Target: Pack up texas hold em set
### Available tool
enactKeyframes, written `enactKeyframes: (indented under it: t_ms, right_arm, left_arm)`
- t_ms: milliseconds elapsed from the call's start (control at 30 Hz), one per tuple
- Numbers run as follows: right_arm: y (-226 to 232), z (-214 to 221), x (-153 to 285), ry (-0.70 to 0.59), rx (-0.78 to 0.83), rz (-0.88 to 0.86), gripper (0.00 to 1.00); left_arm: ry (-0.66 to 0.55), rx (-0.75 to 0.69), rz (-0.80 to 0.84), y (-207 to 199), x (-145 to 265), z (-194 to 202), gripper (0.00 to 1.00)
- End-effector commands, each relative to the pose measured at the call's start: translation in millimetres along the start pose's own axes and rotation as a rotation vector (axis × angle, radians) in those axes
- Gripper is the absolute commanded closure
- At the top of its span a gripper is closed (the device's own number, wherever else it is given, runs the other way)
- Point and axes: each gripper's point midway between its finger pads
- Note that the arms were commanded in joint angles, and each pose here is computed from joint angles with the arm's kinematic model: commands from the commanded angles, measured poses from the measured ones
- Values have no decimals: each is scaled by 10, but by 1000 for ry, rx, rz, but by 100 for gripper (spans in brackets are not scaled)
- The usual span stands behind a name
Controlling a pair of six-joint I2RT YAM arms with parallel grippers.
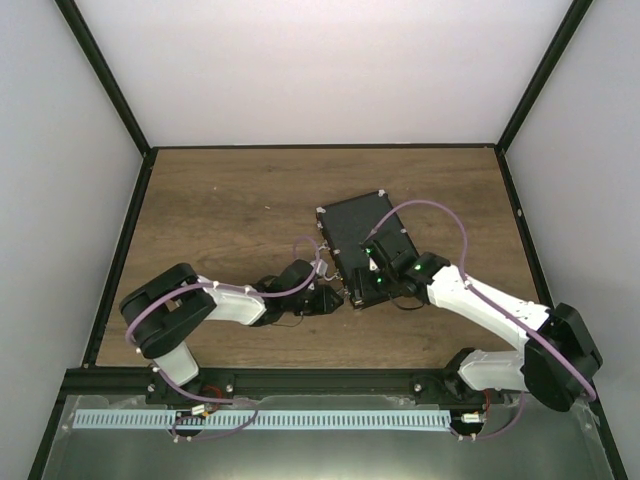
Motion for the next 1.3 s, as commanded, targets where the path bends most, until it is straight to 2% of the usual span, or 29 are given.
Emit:
enactKeyframes:
  t_ms: [0,367,767,900,1267]
  right_arm:
    - [81,-69,27,-7,25,-33,36]
    - [103,-5,-253,92,56,-21,42]
    - [58,138,-249,115,36,-23,45]
    - [38,181,-263,123,33,-19,46]
    - [58,236,-283,129,36,-33,47]
  left_arm:
    - [-16,-15,42,-140,-41,-82,71]
    - [17,-19,54,-110,-168,-28,79]
    - [-45,-31,6,-50,12,-112,72]
    - [-66,-17,9,-70,17,-153,76]
    - [-32,-12,-2,-32,-161,-144,83]
Point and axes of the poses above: each gripper's point midway between its finger pads, its own x axis back along the fingers, its own y axis along the line the jaws close on, z = x × y, and after that the axes turned 2 degrees about x, right-handed
